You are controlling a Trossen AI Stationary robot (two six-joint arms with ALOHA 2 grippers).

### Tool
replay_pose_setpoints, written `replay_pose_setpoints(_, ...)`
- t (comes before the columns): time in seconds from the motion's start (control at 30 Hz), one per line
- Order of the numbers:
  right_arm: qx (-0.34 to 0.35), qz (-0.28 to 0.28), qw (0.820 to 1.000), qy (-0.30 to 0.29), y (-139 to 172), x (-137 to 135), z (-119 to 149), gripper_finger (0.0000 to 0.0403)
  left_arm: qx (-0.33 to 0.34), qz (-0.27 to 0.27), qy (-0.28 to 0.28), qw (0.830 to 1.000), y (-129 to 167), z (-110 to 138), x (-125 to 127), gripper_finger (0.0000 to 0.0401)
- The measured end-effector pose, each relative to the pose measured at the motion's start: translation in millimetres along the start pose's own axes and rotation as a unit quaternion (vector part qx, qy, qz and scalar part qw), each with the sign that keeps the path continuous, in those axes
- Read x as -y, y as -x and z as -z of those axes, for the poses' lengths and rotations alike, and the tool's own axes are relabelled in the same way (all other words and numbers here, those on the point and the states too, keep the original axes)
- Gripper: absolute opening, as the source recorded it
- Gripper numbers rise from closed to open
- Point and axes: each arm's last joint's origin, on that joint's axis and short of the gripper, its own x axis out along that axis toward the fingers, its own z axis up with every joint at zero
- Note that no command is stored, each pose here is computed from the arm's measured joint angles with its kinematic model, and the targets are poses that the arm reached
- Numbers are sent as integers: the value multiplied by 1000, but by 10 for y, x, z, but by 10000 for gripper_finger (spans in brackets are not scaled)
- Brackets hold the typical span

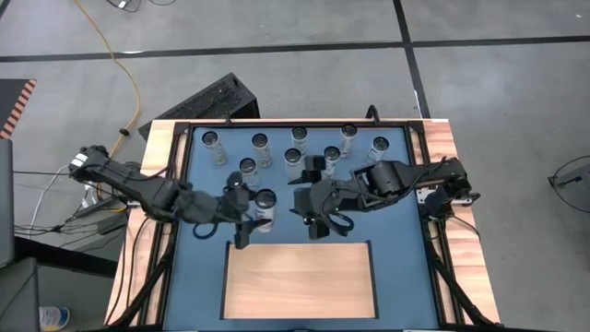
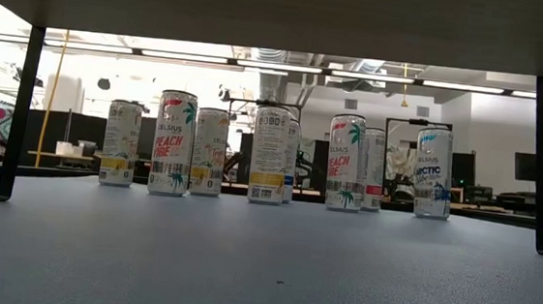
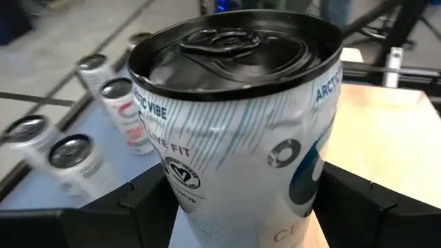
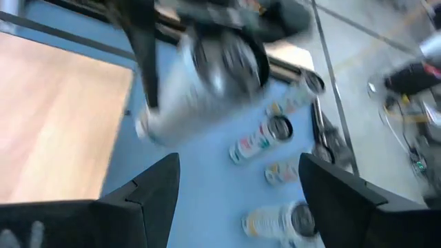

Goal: Place canned beverage on shelf
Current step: Put the bottom right white blue soda can on the shelf

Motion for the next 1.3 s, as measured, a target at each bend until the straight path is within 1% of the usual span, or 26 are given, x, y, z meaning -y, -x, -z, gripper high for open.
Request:
replay_pose_setpoints(0.1,-10,5,1000,-13,9,-21,19,286,20,-15,20,999,160,23,161,265)
replay_pose_setpoints(0.23,-10,3,1000,-25,-14,-58,14,286,42,-35,29,998,384,105,386,265)
replay_pose_setpoints(0.33,-8,2,1000,-29,-14,-69,10,286,60,-72,24,995,491,189,525,265)
replay_pose_setpoints(0.43,-6,0,999,-34,-1,-85,5,286,69,-93,-7,993,559,274,644,265)
replay_pose_setpoints(0.53,-5,-1,999,-44,3,-98,4,286,66,-91,-35,993,546,335,742,265)
replay_pose_setpoints(0.6,-5,-3,999,-50,10,-111,2,286,60,-90,-39,993,507,383,792,266)
replay_pose_setpoints(0.73,-3,-6,998,-59,24,-137,-2,286,60,-93,-3,994,462,433,835,266)
replay_pose_setpoints(1.0,12,-11,998,-66,34,-196,-37,286,38,-94,-6,995,389,564,890,266)
replay_pose_setpoints(1.1,15,-14,998,-65,47,-218,-43,286,20,-79,-1,997,362,614,916,266)
replay_pose_setpoints(1.2,16,-15,998,-66,55,-233,-44,286,14,-62,9,998,375,612,931,266)
replay_pose_setpoints(1.3,17,-17,998,-65,63,-247,-46,286,8,-50,7,999,395,624,949,266)
